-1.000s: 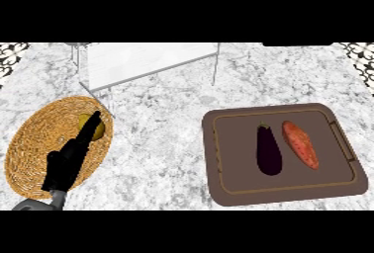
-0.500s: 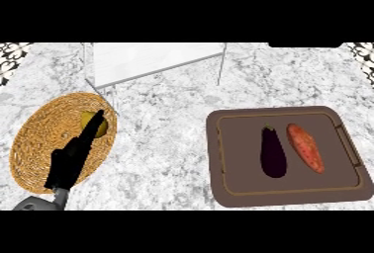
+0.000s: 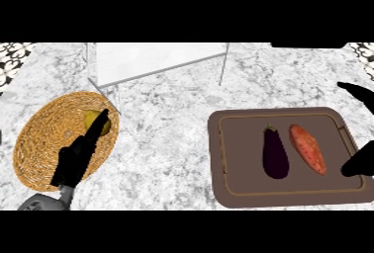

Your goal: Pick the sweet potato from the tray and place it in the tiered shelf

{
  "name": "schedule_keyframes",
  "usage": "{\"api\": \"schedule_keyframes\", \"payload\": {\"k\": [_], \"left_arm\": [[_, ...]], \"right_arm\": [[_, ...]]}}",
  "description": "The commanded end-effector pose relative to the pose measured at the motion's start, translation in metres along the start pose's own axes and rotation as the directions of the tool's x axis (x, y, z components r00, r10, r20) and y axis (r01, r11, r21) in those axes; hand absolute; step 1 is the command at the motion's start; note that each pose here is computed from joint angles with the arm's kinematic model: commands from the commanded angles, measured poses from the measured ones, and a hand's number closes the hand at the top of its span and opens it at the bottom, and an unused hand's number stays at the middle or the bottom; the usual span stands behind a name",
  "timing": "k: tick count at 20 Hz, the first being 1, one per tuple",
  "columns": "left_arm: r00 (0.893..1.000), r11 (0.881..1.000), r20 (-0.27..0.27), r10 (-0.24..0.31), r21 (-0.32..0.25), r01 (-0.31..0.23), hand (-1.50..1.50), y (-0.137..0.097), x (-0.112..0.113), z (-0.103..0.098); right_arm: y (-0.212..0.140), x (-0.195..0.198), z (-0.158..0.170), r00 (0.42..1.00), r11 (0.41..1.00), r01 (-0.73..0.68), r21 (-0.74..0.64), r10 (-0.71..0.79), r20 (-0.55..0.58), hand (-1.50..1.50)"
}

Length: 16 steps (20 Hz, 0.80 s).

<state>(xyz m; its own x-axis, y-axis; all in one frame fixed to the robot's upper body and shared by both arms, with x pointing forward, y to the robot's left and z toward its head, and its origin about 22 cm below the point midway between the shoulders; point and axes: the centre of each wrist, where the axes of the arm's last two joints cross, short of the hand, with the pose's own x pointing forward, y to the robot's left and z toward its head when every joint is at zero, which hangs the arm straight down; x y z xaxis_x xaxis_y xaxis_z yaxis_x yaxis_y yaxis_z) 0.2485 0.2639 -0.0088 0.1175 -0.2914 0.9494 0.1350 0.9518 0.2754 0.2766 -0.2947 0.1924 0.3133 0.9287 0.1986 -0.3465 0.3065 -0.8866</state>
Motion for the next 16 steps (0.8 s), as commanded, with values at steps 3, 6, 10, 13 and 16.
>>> {"api": "schedule_keyframes", "payload": {"k": [3,6,10,13,16], "left_arm": [[0.995,0.998,-0.095,0.028,-0.044,-0.033,0.0,-0.013,-0.016,0.004],[0.994,0.999,-0.107,0.032,-0.013,-0.033,0.0,-0.009,-0.014,0.011],[0.994,0.999,-0.107,0.032,-0.004,-0.033,0.0,0.002,-0.029,0.004],[0.994,0.999,-0.107,0.036,-0.009,-0.037,0.0,-0.003,-0.028,0.011],[0.993,0.999,-0.111,0.036,-0.01,-0.038,0.0,-0.001,-0.025,0.015]], "right_arm": [[0.026,0.038,-0.021,0.995,0.996,-0.033,0.08,0.041,-0.096,-1.5],[0.057,0.045,-0.011,0.991,0.992,-0.053,0.113,0.067,-0.118,-1.5],[0.027,0.053,-0.019,0.987,0.993,-0.062,0.102,0.076,-0.14,-1.5],[0.044,0.045,-0.02,0.98,0.993,-0.103,0.061,0.112,-0.165,-1.5],[0.054,0.039,-0.011,0.976,0.991,-0.128,0.046,0.134,-0.173,-1.5]]}}
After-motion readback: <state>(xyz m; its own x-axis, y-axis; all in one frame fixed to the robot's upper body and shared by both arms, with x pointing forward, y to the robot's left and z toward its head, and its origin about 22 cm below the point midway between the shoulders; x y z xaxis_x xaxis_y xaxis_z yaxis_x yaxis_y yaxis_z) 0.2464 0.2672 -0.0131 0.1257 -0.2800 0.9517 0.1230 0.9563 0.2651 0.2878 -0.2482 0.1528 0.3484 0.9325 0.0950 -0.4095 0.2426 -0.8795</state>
